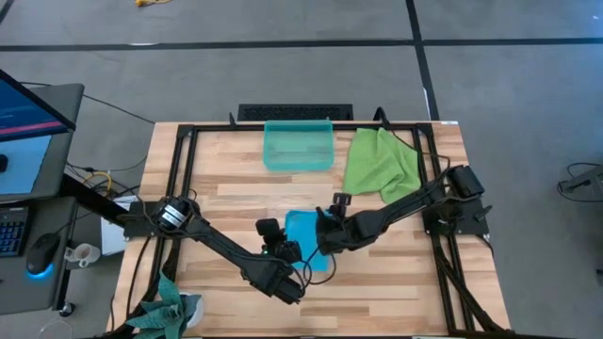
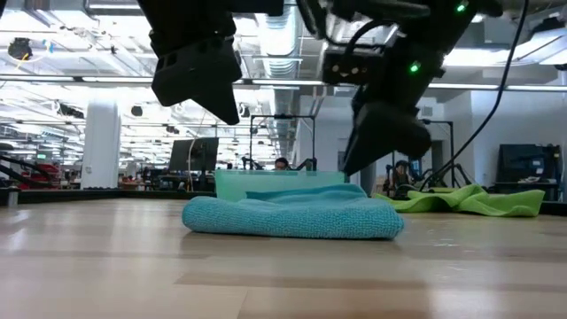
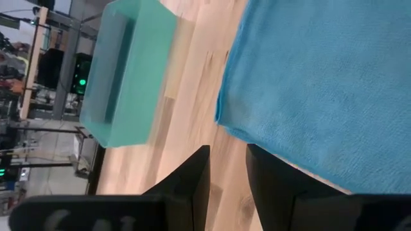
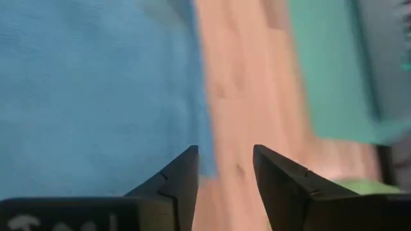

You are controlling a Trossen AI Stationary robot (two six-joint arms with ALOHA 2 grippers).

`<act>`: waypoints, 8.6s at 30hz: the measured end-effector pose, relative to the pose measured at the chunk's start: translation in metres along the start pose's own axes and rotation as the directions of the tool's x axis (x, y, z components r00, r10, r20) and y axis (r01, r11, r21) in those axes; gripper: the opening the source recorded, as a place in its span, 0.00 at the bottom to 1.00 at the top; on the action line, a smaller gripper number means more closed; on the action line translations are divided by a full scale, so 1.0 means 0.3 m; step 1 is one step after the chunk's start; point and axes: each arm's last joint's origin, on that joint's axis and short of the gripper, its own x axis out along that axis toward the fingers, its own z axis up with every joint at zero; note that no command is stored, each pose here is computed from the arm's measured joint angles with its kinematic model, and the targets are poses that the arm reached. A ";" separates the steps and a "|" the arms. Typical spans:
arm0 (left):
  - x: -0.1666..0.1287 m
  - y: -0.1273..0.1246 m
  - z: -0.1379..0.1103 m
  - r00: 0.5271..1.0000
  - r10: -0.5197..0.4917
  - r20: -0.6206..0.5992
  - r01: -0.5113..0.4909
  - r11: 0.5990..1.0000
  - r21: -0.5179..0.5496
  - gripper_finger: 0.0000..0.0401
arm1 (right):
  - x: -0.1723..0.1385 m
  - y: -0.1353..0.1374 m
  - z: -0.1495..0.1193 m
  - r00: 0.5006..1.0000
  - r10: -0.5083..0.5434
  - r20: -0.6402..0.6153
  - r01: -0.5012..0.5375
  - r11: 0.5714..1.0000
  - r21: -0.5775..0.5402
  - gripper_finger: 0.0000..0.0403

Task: Roll microfiber towels into tight, uniform cylinder then place into a basket
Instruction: Fold the blue microfiber cloth, then roll the blue microfiber cloth

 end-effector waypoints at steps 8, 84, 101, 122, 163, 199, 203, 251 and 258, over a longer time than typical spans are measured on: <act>-0.001 -0.022 0.021 0.998 -0.060 0.036 0.061 0.998 -0.023 0.23 | -0.166 -0.045 -0.108 0.998 -0.058 -0.022 0.058 0.998 0.038 0.32; 0.315 -0.003 -0.049 0.983 -0.090 -0.161 0.041 0.958 -0.284 0.23 | 0.199 -0.078 -0.208 0.888 0.320 0.330 -0.442 0.793 0.419 0.03; 0.263 0.007 -0.058 0.982 -0.035 -0.184 -0.008 0.973 -0.230 0.23 | 0.185 -0.087 -0.211 0.890 0.323 0.322 -0.438 0.799 0.411 0.05; -0.303 -0.049 -0.074 0.980 -0.089 0.175 0.124 0.972 -0.199 0.23 | -0.342 -0.011 -0.252 0.635 0.412 0.653 -0.581 0.812 0.053 0.05; -0.253 -0.012 0.108 0.698 -0.653 0.294 0.644 0.752 0.142 0.00 | -0.497 0.132 -0.255 0.648 0.341 0.682 -0.322 0.933 -0.160 0.09; -0.059 0.000 -0.198 0.568 -0.661 0.491 0.768 0.640 -0.027 0.03 | -0.305 0.264 -0.214 0.694 0.439 0.570 -0.392 0.895 -0.213 0.45; -0.039 -0.030 -0.200 0.566 -0.675 0.474 0.780 0.625 -0.042 0.10 | -0.271 0.285 -0.204 0.695 0.429 0.577 -0.391 0.899 -0.198 0.54; 0.136 -0.158 -0.254 0.728 -0.602 0.327 0.643 0.765 -0.022 0.36 | -0.005 0.292 -0.188 0.800 0.455 0.391 -0.438 0.888 -0.139 0.58; 0.137 -0.159 -0.254 0.732 -0.597 0.328 0.643 0.765 -0.043 0.36 | 0.003 0.286 -0.187 0.792 0.484 0.371 -0.497 0.865 -0.068 0.50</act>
